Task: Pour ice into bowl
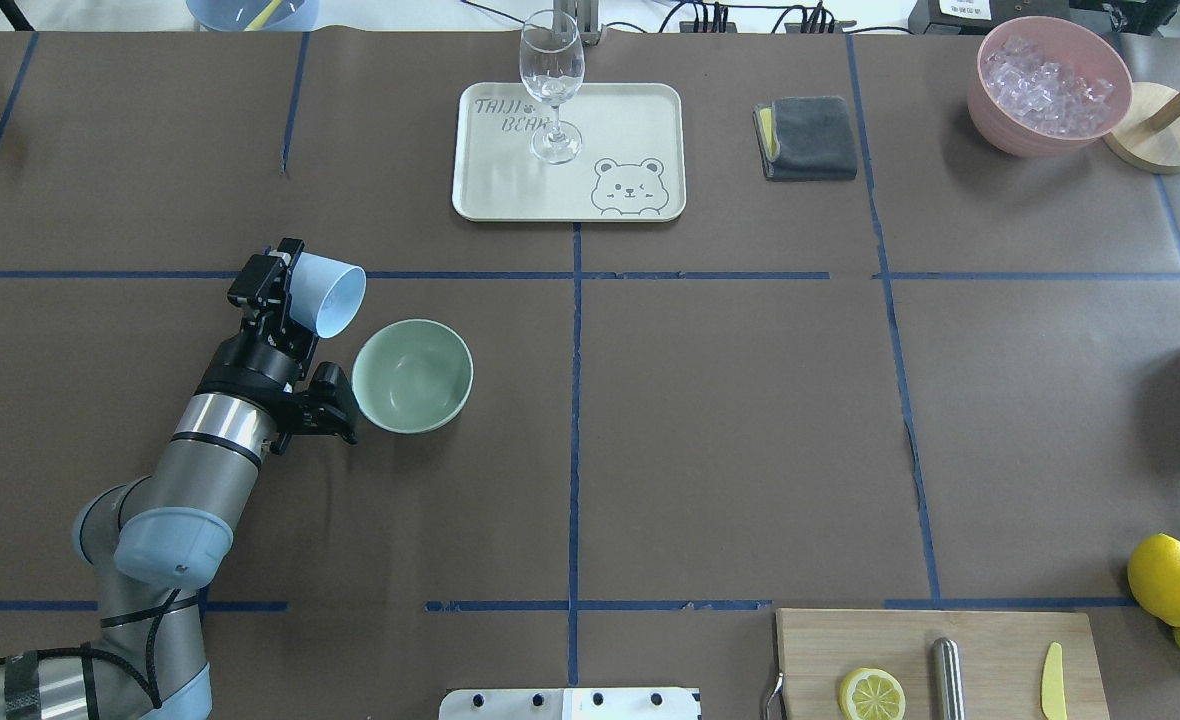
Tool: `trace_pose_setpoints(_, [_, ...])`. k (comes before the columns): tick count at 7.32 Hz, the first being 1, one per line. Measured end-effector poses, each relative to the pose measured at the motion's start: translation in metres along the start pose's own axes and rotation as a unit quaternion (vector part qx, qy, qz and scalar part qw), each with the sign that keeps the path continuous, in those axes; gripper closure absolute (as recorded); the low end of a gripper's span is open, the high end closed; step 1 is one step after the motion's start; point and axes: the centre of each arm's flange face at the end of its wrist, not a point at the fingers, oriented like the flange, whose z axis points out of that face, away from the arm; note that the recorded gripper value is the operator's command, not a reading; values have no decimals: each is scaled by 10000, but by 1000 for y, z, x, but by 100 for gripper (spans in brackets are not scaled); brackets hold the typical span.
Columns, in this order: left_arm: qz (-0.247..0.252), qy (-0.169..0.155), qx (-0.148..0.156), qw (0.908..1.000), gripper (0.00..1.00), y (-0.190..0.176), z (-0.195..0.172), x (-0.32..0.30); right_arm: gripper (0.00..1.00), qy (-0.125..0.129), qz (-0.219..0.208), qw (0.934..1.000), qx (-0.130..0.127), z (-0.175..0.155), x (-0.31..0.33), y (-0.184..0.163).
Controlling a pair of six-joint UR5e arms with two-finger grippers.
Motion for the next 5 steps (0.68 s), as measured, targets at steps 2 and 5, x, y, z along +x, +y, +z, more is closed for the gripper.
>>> trace_pose_setpoints(2, [609,-66,-33,9981,100,-5,-1,-2,0,0,11,10000,-4,0,1,0])
trace_pose_setpoints(5, [1295,-159,-105,9914,100,-15,-14,5,0,0,29,10000,-3,0,3,1])
